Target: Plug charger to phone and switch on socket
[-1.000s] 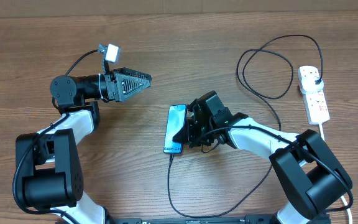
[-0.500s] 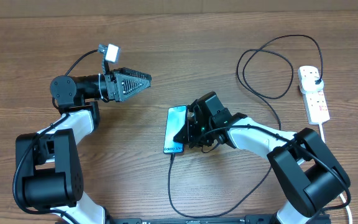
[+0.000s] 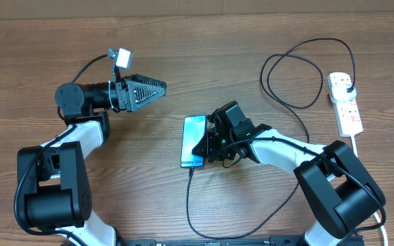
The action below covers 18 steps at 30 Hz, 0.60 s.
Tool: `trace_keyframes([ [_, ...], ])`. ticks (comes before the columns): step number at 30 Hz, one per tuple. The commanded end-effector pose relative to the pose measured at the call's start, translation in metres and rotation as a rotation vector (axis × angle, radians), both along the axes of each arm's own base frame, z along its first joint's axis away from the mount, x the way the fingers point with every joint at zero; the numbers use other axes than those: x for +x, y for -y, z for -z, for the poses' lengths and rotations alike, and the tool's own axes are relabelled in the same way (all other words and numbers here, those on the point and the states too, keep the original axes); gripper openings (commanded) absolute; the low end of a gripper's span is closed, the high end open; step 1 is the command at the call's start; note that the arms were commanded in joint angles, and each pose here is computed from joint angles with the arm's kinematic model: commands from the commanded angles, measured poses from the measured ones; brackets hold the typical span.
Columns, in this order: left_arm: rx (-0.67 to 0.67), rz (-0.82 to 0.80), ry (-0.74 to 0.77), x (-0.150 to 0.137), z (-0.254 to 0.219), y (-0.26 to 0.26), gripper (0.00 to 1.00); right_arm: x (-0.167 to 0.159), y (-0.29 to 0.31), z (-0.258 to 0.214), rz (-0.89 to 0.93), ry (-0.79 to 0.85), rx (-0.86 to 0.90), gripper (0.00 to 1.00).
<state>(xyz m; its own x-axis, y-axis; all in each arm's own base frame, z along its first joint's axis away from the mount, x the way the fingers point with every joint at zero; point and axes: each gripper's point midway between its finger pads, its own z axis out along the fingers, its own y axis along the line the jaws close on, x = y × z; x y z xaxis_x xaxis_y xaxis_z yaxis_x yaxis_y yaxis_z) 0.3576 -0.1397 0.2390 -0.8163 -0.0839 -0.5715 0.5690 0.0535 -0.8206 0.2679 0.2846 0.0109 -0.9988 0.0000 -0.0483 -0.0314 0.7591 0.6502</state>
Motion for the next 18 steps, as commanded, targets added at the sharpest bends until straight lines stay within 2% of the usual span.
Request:
trace_keyframes([
  [1,0.014,0.016,0.058,-0.0054,-0.0073,0.0006,1.0,0.003,0.0065,0.0126,0.013,0.015,-0.059,0.18],
  [18,0.014,0.016,0.058,-0.0054,-0.0073,0.0006,1.0,0.0041,0.0078,0.0135,0.018,0.02,-0.068,0.22],
])
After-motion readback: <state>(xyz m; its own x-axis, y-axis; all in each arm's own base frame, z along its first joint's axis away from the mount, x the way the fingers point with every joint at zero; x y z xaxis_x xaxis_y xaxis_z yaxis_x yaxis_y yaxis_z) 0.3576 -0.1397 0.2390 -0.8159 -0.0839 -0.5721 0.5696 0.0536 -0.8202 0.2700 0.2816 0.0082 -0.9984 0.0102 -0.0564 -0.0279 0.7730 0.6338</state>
